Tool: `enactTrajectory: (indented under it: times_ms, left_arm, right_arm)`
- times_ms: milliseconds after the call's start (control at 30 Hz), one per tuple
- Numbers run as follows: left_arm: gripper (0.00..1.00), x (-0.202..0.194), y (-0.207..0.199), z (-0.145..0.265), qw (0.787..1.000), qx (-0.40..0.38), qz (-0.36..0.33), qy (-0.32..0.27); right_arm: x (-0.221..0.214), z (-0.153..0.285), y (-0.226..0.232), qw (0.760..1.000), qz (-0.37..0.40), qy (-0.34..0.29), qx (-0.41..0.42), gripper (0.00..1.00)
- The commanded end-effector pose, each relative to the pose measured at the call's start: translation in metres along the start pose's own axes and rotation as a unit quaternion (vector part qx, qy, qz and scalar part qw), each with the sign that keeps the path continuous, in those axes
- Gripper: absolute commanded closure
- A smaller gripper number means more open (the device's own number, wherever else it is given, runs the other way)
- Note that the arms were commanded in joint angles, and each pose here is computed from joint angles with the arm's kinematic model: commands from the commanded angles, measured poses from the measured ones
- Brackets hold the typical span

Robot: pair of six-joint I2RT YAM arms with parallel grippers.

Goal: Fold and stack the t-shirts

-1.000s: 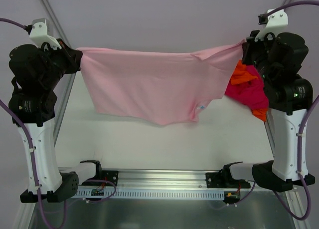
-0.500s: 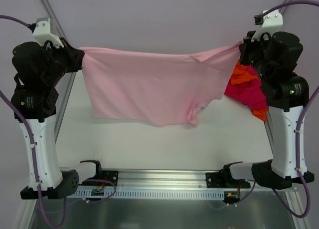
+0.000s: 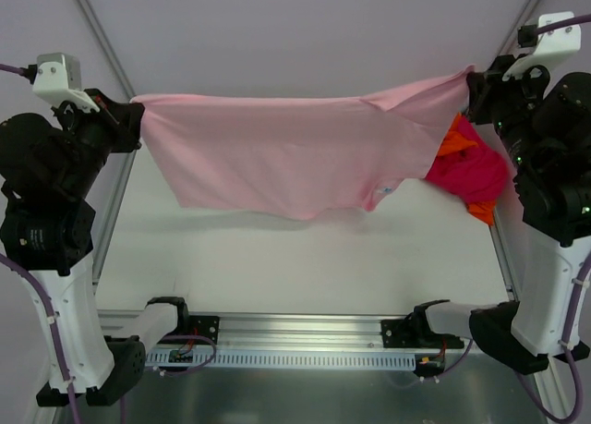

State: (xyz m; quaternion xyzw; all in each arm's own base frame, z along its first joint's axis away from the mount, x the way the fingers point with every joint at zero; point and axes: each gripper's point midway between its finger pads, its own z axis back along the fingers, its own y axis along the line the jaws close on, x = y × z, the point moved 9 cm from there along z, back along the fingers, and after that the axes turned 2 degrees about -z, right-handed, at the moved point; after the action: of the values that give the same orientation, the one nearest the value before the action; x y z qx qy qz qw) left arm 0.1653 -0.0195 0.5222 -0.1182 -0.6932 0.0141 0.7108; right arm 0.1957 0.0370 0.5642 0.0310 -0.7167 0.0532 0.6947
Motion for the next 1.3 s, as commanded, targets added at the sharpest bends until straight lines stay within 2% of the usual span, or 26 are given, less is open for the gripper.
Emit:
enactTrajectory:
  times_ms: [0,367,600,733,867,900,1000,1167,1200,1267]
  left_arm:
    - [1.0,0.01,-0.002,0.018,0.999,0.009,-0.004,-0.041]
    - [1.0,0.024,-0.019,0.086,0.996,-0.001,0.002,-0.09]
    - [1.0,0.022,-0.024,0.133,0.995,0.025,0.02,-0.099]
    - [1.0,0.019,-0.017,0.123,0.995,0.055,0.029,-0.081]
    - [1.0,-0.004,0.0,0.06,0.996,0.081,0.043,-0.001]
    - [1.0,-0.011,0.005,0.043,0.995,0.087,0.046,0.017]
    - [1.0,-0.038,0.02,-0.005,0.992,0.099,0.055,0.058]
    - [1.0,-0.089,0.04,-0.077,0.983,0.11,0.079,0.125]
    - [1.0,-0.106,0.046,-0.089,0.979,0.118,0.084,0.144]
    - [1.0,-0.124,0.056,-0.12,0.978,0.122,0.082,0.148]
  right_arm:
    - [0.009,0.024,-0.005,1.0,0.005,-0.027,-0.004,0.99]
    - [0.027,0.102,-0.011,0.995,-0.015,-0.098,0.025,0.99]
    - [0.029,0.153,-0.017,0.992,-0.028,-0.124,0.026,0.99]
    - [0.019,0.156,-0.021,0.995,-0.028,-0.098,0.002,0.99]
    - [-0.008,0.1,-0.019,0.999,-0.009,-0.019,-0.03,0.99]
    - [-0.03,0.071,-0.016,0.999,0.011,0.03,-0.038,0.99]
    - [-0.06,0.025,-0.013,0.994,0.032,0.084,-0.058,0.99]
    - [-0.103,-0.052,0.002,0.99,0.024,0.133,-0.043,0.99]
    - [-0.122,-0.078,0.006,0.987,0.025,0.154,-0.041,0.99]
    - [-0.142,-0.108,0.009,0.983,0.025,0.175,-0.043,0.99]
